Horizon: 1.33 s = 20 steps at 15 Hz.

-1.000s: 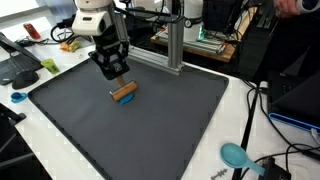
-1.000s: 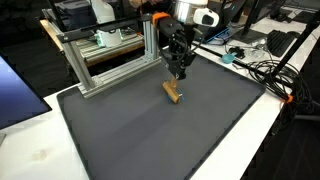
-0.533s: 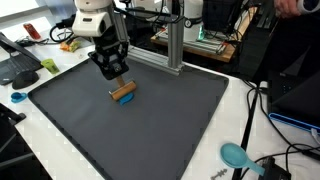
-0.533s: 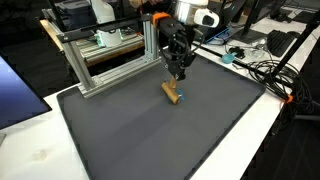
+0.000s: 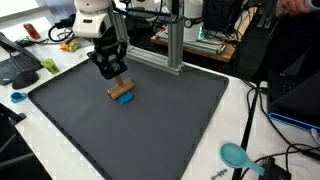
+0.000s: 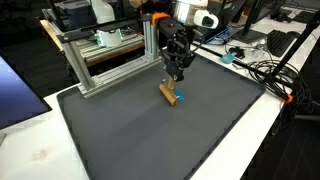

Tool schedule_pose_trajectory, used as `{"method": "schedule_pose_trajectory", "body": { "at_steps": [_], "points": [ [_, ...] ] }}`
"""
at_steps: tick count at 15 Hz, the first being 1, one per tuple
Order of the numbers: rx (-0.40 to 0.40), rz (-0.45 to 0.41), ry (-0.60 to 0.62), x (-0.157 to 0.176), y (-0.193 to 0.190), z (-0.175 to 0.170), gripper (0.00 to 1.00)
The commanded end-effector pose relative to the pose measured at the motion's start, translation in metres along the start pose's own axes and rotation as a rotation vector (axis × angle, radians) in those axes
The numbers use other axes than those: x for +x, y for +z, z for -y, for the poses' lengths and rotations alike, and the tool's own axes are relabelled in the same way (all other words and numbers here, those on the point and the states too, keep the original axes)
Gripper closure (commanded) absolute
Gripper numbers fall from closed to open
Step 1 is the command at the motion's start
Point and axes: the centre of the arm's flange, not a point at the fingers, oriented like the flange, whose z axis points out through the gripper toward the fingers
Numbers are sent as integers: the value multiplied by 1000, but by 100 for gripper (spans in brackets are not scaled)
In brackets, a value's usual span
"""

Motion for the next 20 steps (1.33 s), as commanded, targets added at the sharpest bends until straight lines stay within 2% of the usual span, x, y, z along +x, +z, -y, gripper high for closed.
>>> {"method": "schedule_pose_trajectory", "body": {
  "at_steps": [1,7,12,16,20],
  "points": [
    [44,59,-19,0,52,-8,78],
    [29,86,-36,10,48,-6,78],
    [-23,143,10,4,20,3,78],
    [-42,115,-6,11,6,8,78],
    [-60,134,-3,16,-4,10,78]
  ]
}}
